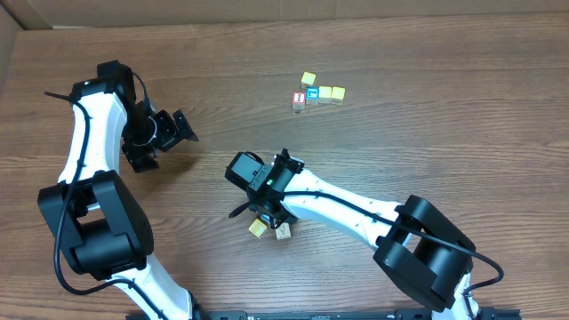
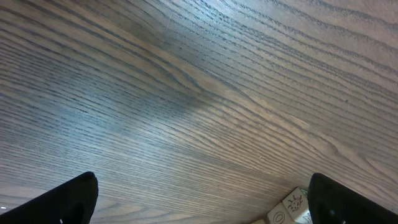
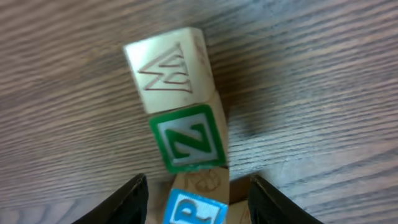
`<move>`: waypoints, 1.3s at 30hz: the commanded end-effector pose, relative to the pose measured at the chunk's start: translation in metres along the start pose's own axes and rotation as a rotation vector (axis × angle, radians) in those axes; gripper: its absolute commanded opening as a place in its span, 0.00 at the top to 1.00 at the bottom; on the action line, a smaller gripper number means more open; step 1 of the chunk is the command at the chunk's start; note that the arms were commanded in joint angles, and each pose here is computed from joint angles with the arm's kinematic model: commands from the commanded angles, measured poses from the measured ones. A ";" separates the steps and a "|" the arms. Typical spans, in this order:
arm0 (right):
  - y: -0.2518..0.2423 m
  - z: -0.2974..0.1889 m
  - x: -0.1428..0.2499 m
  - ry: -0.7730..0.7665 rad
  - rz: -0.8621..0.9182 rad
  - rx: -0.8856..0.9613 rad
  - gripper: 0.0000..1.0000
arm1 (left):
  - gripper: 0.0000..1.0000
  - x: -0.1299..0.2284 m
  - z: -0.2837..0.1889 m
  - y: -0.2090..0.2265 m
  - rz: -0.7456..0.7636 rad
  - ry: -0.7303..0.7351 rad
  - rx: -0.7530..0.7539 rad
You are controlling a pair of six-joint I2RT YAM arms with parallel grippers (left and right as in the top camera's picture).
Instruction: Flip 5 blocks
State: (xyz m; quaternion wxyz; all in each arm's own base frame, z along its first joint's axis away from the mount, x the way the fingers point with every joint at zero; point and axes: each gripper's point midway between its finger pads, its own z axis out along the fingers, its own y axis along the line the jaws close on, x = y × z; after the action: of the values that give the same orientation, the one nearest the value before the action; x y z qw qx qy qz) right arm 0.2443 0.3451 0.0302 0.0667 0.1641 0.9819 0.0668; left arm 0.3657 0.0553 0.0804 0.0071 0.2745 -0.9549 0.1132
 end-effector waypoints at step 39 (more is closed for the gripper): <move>0.002 -0.009 0.014 -0.022 -0.023 -0.015 0.58 | 0.01 -0.003 -0.001 -0.004 0.018 -0.009 0.001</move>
State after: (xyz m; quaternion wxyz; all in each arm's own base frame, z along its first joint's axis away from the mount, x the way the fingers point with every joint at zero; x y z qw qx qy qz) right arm 0.2254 0.3524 0.0251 0.0584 0.1501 0.9848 0.0648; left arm 0.3657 0.0553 0.0804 0.0071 0.2745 -0.9549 0.1132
